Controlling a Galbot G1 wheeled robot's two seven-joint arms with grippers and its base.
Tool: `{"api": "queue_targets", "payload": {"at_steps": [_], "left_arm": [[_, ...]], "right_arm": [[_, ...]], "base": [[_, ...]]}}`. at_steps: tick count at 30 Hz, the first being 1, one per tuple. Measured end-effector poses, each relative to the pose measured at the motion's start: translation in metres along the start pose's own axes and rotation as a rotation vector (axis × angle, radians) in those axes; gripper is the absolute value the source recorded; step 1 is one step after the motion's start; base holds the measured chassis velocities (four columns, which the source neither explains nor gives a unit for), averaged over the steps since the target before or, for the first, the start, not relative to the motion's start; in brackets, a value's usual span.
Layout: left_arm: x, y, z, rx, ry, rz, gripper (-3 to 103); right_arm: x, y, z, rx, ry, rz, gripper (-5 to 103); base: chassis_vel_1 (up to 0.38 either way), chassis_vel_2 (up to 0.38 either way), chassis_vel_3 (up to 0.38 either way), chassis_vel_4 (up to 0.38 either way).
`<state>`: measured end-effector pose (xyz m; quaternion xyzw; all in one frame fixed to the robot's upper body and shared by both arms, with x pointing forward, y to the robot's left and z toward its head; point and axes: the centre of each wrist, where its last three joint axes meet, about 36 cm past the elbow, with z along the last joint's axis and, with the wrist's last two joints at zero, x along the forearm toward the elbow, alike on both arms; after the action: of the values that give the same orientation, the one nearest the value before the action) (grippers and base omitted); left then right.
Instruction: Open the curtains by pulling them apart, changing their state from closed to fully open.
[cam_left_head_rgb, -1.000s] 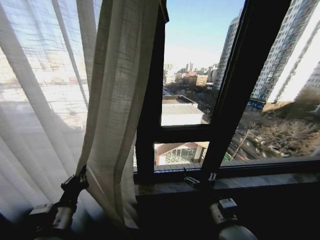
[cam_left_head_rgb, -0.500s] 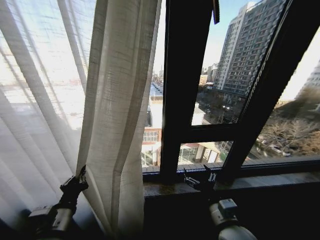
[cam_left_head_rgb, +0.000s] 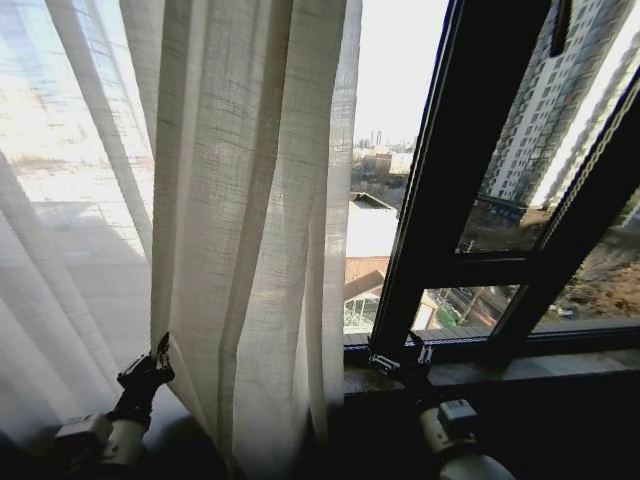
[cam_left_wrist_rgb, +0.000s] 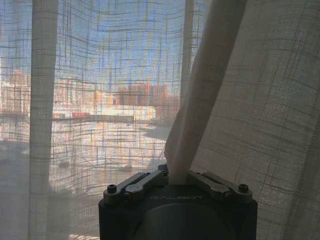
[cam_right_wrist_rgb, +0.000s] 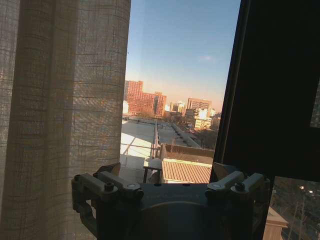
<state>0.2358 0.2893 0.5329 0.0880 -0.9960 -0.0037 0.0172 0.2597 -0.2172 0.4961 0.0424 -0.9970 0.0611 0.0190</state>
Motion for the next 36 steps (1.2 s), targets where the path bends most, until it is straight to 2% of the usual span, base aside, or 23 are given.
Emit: {"api": "queue_targets", "payload": {"at_steps": [23,36], "left_arm": [[0.0021,0.0003,0.0017,-0.001,0.0,-0.009,0],[0.0021,-0.0018,0.0023,0.001,0.0,-0.003,0]], "right_arm": [[-0.0031,0.0003,0.0015,0.002,-0.004,-0.01,100],[-0.004,0.0,0.0047,-0.001,0.0,-0.003,100]], "base": [[-0.007,-0.004,0.01,0.009],[0.2,0.205,-0.201,-0.205]]}}
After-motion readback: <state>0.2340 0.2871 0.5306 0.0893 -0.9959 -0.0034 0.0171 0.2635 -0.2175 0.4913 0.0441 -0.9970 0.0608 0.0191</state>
